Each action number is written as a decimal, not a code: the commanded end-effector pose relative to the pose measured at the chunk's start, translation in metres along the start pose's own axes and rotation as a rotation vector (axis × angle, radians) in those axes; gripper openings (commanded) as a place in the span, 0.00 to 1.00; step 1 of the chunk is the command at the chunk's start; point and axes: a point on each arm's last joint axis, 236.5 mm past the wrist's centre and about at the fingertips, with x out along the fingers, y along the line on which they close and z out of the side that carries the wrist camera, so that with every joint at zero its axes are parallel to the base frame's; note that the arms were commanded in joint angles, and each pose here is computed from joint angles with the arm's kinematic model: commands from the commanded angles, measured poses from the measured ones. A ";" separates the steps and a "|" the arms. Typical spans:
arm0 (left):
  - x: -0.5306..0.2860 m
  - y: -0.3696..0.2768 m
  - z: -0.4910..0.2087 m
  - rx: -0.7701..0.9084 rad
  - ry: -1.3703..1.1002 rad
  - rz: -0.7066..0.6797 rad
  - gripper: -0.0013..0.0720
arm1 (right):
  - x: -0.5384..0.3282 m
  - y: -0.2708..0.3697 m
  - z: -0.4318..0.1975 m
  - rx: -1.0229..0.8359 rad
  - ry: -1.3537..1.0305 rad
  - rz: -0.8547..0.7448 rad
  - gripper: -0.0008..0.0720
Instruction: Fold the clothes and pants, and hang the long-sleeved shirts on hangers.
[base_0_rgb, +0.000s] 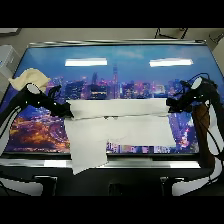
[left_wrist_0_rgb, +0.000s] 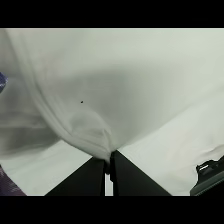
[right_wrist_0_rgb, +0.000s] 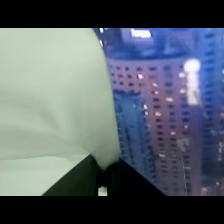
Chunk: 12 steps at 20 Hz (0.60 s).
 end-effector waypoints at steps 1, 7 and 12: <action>0.003 0.002 -0.009 -0.009 0.036 0.001 0.06 | 0.005 -0.004 -0.019 -0.001 0.081 -0.010 0.07; 0.002 0.015 -0.012 -0.003 0.045 0.050 0.06 | 0.004 -0.004 -0.027 -0.003 0.112 -0.012 0.07; -0.001 0.026 -0.005 -0.026 0.017 0.057 0.06 | 0.003 -0.004 -0.036 0.003 0.152 -0.010 0.07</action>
